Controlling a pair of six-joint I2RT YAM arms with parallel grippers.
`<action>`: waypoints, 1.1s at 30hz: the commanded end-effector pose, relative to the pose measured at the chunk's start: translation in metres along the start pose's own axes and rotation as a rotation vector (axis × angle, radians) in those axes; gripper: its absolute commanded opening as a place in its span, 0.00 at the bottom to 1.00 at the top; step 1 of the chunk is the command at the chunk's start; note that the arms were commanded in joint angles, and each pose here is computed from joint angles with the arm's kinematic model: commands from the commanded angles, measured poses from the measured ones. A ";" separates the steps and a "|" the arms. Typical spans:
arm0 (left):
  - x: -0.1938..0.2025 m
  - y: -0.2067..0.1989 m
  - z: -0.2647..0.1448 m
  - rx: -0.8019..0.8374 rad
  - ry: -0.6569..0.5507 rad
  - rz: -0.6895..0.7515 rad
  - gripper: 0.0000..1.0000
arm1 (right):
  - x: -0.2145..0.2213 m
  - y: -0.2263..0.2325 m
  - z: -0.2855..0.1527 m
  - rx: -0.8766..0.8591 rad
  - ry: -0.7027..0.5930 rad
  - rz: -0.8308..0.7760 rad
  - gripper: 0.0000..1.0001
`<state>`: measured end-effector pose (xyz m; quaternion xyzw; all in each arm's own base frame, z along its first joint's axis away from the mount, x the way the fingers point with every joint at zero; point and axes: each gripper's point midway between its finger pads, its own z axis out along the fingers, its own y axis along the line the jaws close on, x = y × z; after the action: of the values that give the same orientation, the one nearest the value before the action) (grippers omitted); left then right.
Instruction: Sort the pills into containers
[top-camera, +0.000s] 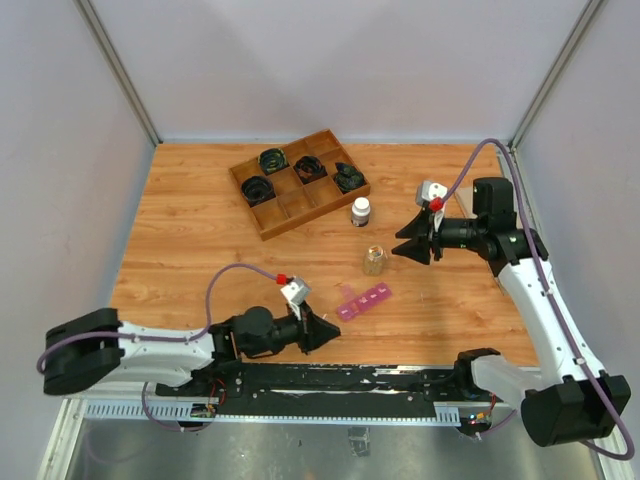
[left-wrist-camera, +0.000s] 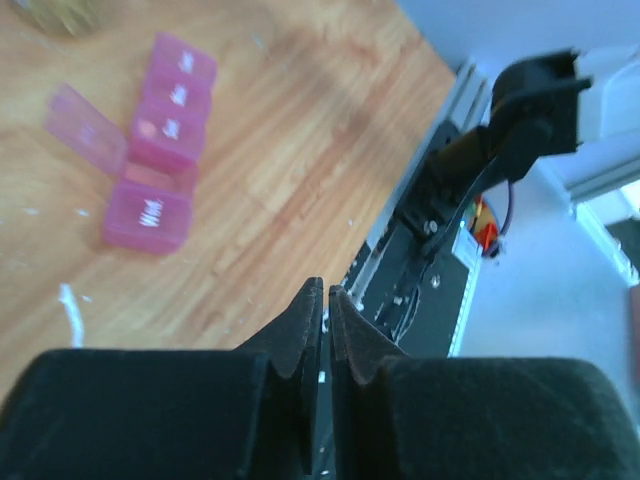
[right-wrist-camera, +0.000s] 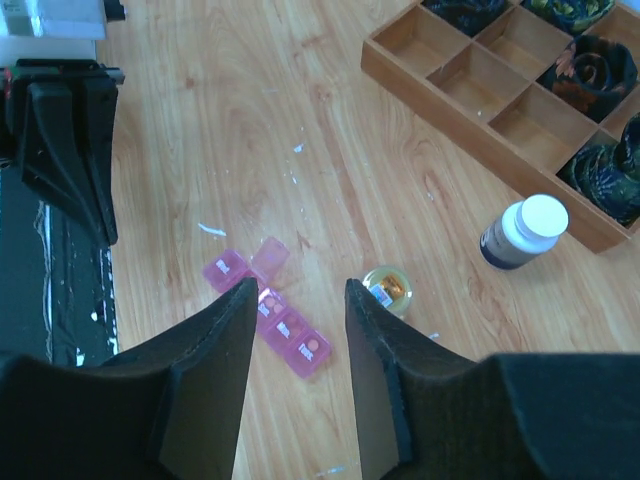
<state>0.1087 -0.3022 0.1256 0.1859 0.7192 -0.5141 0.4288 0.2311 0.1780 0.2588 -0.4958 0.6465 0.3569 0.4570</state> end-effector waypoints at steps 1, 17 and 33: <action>0.020 0.000 0.029 -0.141 0.043 -0.065 0.08 | 0.016 0.000 -0.004 0.045 -0.016 -0.022 0.42; 0.061 0.073 0.063 -0.542 0.160 0.071 0.09 | 0.030 -0.009 -0.006 0.150 -0.014 -0.009 0.47; 0.033 0.078 0.050 -0.548 0.137 0.145 0.13 | 0.091 0.036 0.012 -0.158 0.103 -0.244 0.77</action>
<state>0.1660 -0.3244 0.0290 0.1336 0.8599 -0.2400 0.4302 0.2218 0.1671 0.2012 -0.5206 0.6442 0.3247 0.4567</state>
